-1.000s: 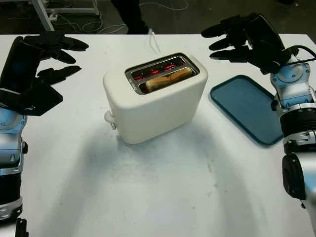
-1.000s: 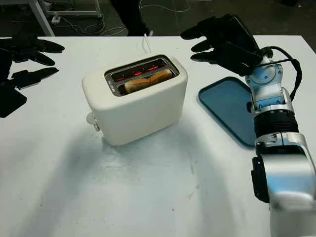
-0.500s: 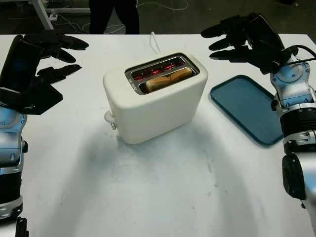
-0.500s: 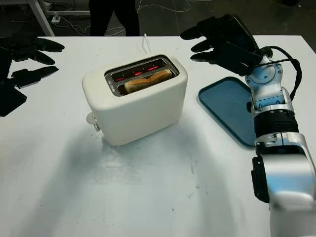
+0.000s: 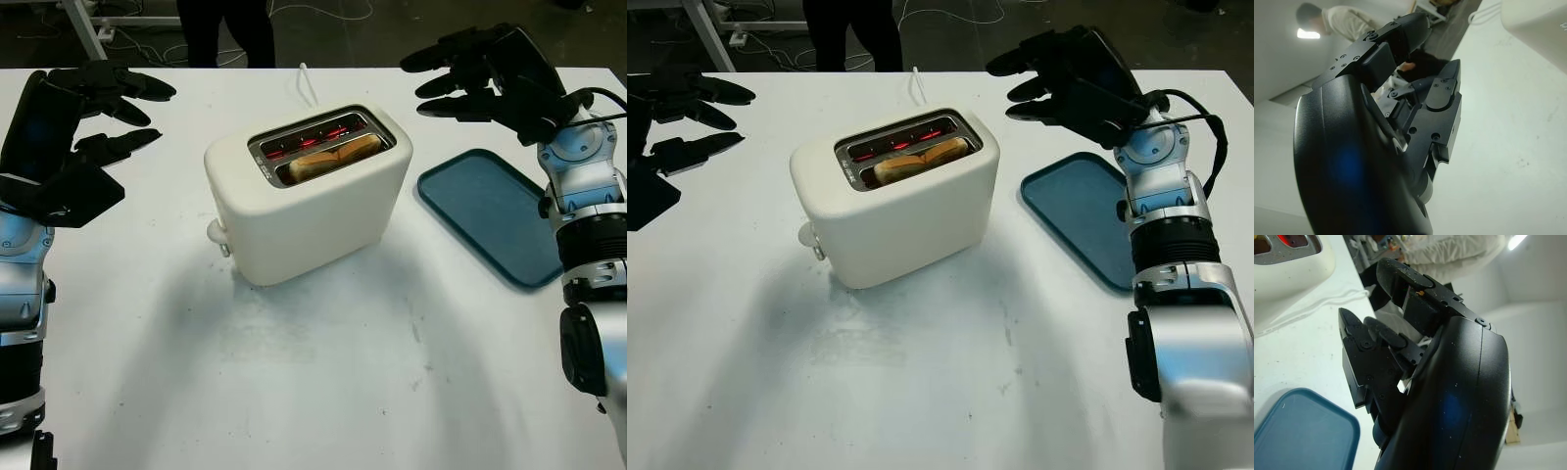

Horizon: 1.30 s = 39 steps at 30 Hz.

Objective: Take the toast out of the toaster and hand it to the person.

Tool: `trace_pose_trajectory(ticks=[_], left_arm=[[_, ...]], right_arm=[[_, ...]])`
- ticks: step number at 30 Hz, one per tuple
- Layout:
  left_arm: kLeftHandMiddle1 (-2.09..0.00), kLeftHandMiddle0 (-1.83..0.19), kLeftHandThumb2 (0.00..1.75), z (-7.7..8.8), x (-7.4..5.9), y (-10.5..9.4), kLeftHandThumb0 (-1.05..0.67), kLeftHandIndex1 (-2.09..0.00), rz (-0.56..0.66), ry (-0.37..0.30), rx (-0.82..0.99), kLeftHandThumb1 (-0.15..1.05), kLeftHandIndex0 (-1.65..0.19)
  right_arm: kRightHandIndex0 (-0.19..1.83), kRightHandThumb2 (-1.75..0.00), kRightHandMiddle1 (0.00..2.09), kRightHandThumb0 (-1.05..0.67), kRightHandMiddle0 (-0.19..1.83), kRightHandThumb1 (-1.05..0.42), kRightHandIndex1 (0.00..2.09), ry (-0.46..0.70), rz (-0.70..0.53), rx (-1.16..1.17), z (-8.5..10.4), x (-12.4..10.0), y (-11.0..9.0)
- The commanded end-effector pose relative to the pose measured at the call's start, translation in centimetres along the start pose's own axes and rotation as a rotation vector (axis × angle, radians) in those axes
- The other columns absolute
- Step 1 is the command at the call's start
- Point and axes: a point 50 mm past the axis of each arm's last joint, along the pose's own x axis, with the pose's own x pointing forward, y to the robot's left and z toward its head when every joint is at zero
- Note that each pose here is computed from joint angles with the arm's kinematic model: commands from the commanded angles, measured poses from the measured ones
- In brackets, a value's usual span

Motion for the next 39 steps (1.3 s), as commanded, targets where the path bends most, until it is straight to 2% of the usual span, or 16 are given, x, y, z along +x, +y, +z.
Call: trace_pose_trajectory(ticks=[1,15,39], left_arm=[[-0.91,-0.71,0.01,0.04,-0.02,-0.02,-0.06,-0.46,0.010,-0.007,-0.008,0.82,-0.80],[-0.93,-0.71,0.01,0.17,-0.04,0.02,0.00,-0.48,0.006,-0.015,-0.003,0.82,-0.79],[-0.91,-0.72,0.00,0.06,-0.04,0.12,-0.03,-0.50,0.007,-0.021,0.003,0.82,-0.79]], right_arm=[[1.14,0.00,0.01,0.07,1.02,-0.75,0.01,0.001,-0.008,-0.010,-0.29,-0.40,-0.11],[1.12,0.00,0.00,0.09,1.02,-0.75,0.00,0.014,-0.018,0.015,-0.26,-0.33,0.01],[1.15,0.00,0.01,0.06,1.02,-0.75,0.02,-0.001,-0.008,-0.005,-0.27,-0.39,-0.08]])
